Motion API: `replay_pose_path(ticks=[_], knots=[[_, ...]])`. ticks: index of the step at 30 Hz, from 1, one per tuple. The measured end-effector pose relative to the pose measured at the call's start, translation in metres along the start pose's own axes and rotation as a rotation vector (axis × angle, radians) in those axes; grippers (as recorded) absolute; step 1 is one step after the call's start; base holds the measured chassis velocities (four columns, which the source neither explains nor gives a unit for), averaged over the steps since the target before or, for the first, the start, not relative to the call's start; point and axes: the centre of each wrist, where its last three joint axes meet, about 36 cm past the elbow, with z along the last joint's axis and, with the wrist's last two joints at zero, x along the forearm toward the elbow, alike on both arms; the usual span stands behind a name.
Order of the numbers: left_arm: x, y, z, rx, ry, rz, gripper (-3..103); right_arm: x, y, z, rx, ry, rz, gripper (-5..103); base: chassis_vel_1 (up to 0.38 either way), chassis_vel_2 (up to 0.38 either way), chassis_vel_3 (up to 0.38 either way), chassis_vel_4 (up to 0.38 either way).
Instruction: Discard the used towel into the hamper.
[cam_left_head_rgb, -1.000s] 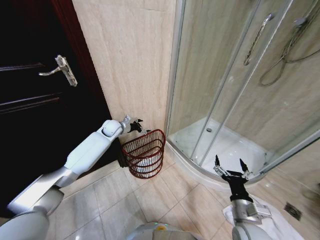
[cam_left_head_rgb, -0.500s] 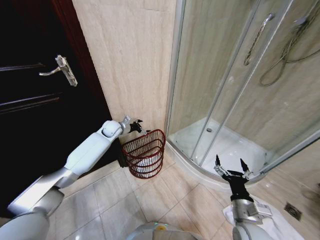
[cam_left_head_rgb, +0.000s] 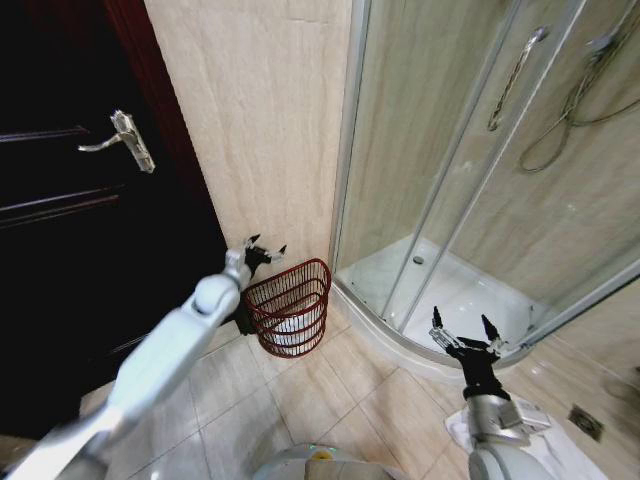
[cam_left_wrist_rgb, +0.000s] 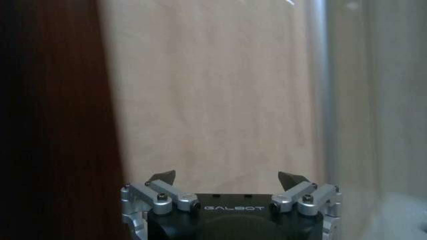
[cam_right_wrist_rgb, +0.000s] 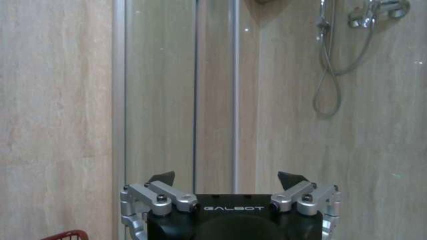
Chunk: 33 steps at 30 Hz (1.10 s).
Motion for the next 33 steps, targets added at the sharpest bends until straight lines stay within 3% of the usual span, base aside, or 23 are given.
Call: replay_pose_path(ticks=[1,4,5,8,11,19,33], knots=[[0.0,0.0,0.0,0.0,0.0,0.0,100,0.0,0.0,0.0,0.0,0.0,0.0,100,0.0,0.0,0.0,0.0],[0.055,0.0,0.016,0.084,0.009,-0.123,100,-0.001,0.002,-0.001,0.002,0.006,-0.013,100,0.0,0.0,0.0,0.0],[0.055,0.0,0.016,0.084,0.009,-0.123,100,-0.001,0.002,-0.001,0.002,0.006,-0.013,100,0.0,0.0,0.0,0.0],[0.102,0.002,0.023,0.11,0.012,-0.258,100,0.001,0.003,0.001,0.012,0.019,-0.029,100,0.0,0.0,0.0,0.0],[0.125,0.0,0.028,0.114,0.019,-0.283,100,0.003,0.004,0.002,0.026,0.026,-0.04,100,0.0,0.0,0.0,0.0],[0.163,-0.011,0.029,0.127,0.024,-0.269,100,0.003,0.007,-0.004,0.04,0.051,-0.061,100,0.0,0.0,0.0,0.0],[0.165,-0.033,0.022,0.116,0.01,-0.238,100,0.002,0.002,-0.005,0.037,0.081,-0.065,100,0.0,0.0,0.0,0.0]])
